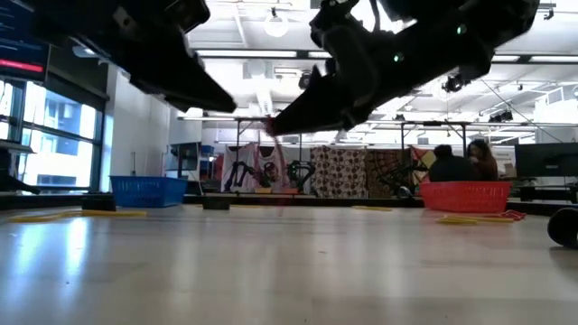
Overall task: Sort rubber bands into baskets
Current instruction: Put the red rubber band into red bin
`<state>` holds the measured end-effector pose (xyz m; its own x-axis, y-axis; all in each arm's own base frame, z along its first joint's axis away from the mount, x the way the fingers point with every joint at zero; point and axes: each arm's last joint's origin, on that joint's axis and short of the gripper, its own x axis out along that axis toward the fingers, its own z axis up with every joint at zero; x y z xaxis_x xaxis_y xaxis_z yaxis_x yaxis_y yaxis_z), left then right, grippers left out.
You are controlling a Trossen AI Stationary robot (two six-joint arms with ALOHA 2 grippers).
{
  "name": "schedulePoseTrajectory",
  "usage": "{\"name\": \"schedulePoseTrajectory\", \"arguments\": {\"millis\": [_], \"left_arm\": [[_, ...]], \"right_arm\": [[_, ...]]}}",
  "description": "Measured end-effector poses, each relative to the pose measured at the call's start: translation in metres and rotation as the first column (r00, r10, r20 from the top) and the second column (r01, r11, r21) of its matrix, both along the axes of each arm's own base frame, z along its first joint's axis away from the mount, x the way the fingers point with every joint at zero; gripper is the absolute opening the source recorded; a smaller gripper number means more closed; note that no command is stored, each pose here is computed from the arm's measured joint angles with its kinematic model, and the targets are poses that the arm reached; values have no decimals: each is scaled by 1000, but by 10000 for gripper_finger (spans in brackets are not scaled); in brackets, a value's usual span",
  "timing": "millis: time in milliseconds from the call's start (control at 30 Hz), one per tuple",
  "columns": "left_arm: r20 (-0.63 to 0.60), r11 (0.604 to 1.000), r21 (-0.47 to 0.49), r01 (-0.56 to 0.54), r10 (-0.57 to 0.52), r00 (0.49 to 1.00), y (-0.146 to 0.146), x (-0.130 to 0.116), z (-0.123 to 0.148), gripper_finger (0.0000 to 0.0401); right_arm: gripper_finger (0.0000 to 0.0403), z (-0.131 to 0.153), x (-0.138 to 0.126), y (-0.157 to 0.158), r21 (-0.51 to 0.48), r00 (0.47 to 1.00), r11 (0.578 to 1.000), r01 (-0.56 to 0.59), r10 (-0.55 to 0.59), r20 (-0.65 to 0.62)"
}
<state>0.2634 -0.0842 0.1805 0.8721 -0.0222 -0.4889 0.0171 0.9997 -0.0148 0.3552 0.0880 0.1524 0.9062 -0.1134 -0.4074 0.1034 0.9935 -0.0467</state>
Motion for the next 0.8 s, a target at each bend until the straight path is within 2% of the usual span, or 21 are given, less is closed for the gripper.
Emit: {"name": "schedulePoseTrajectory", "arguments": {"millis": [267,433,567,800], "left_arm": [[-25,1000,-8,-2,2,1000,-3,-11,8,128],[-26,998,52,21,-20,999,-3,-13,10,140],[-44,998,58,5,-2,999,1,-11,6,113],[-42,999,48,-10,12,999,6,-7,5,21]], "right_arm": [[1,36,-19,-11,-19,998,999,32,-33,-54],[1,66,-33,-29,-64,996,996,63,-67,-65],[0,94,-48,-46,-133,984,983,129,-143,-108],[0,147,-79,-79,-248,919,927,282,-335,-207]]}}
